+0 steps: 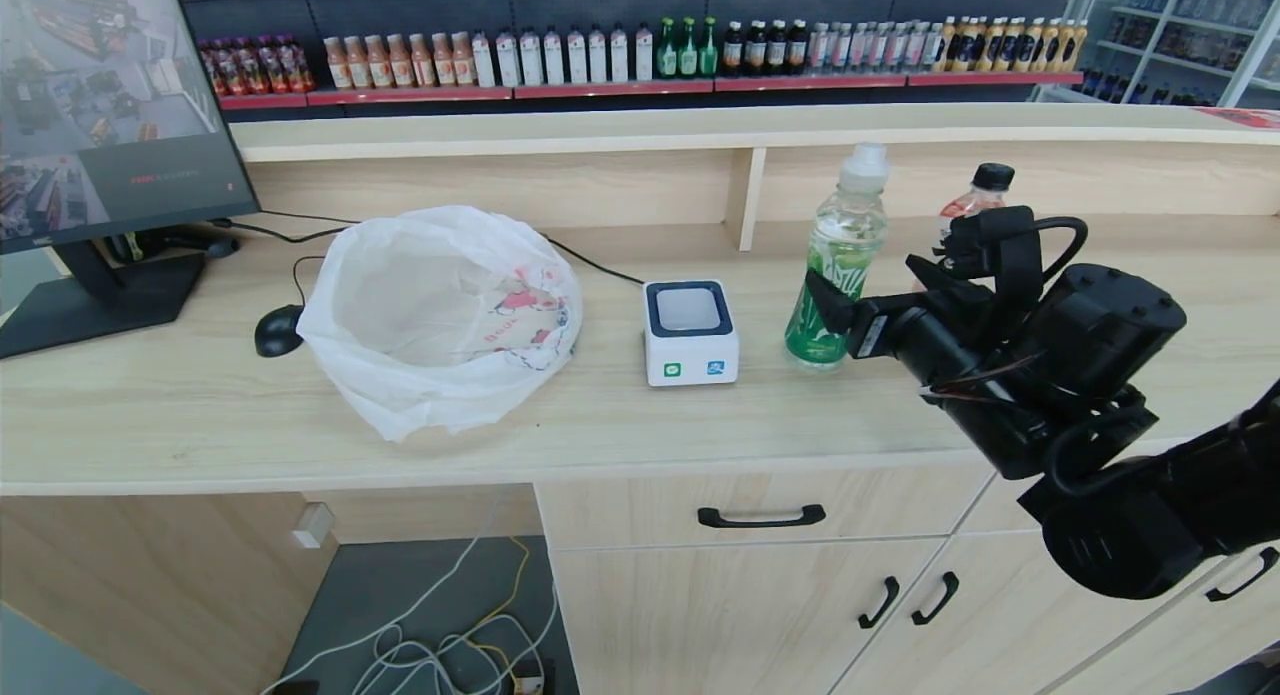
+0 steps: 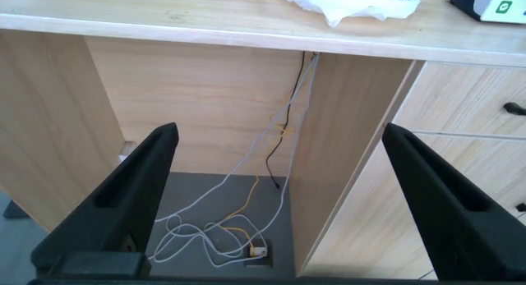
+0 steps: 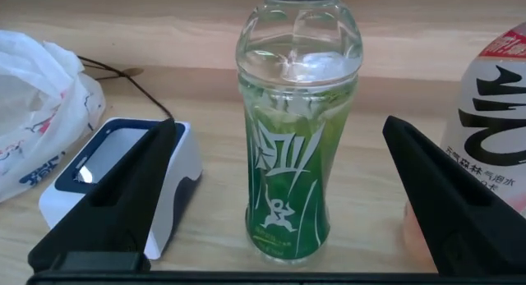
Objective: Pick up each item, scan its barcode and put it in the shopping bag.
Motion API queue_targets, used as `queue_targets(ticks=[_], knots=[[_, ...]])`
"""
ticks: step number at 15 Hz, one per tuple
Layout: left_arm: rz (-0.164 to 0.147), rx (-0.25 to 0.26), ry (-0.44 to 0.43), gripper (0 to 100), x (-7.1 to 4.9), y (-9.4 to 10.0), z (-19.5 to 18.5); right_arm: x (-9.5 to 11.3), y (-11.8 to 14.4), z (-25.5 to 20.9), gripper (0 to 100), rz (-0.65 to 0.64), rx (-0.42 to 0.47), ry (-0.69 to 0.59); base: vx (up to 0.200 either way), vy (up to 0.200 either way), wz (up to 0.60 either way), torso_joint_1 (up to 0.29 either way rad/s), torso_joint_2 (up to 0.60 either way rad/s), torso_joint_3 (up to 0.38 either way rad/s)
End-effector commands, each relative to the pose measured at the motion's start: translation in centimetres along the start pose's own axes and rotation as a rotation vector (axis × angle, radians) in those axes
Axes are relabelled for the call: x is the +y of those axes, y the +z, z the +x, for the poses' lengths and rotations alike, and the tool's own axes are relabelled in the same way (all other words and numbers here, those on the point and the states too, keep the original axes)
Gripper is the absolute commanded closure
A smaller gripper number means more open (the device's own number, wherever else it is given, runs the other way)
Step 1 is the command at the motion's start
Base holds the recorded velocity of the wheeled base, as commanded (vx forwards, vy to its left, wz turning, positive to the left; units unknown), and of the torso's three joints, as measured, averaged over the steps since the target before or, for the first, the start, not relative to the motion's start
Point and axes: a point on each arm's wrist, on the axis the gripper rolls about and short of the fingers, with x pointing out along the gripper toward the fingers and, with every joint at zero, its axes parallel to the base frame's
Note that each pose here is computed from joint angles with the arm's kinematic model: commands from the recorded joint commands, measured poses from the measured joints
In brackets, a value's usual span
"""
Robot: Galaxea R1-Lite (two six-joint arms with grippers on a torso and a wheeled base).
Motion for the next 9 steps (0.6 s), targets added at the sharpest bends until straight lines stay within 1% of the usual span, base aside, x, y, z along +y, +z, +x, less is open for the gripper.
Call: queue_targets(ticks=[1,3,4,6,8,9], knots=[[-0.001,0.0,0.001,0,0.0,0.0,0.0,0.1,-0.7,1.1,0,0.0,-0.002,-0.007,0.0,0.0,0.0,0.0,0.0,0.0],[-0.001,0.0,0.001,0,0.0,0.0,0.0,0.3,-0.6,2.0,0,0.026,-0.02,-0.06,0.0,0.0,0.0,0.0,0.0,0.0],[-0.001,0.0,0.001,0,0.0,0.0,0.0,0.3,-0.8,2.2,0,0.026,-0.019,-0.065,0.0,0.0,0.0,0.0,0.0,0.0],[-0.001,0.0,0.001,0,0.0,0.0,0.0,-1.0,-1.5,3.0,0,0.013,-0.011,-0.097,0.0,0.0,0.0,0.0,0.0,0.0],[-0.001,0.0,0.001,0,0.0,0.0,0.0,-1.4,-1.7,3.0,0,0.008,-0.004,-0.11,0.0,0.0,0.0,0.0,0.0,0.0],[-0.001,-0.001,0.001,0,0.0,0.0,0.0,-1.2,-1.7,3.0,0,0.008,-0.004,-0.104,0.0,0.0,0.0,0.0,0.0,0.0]])
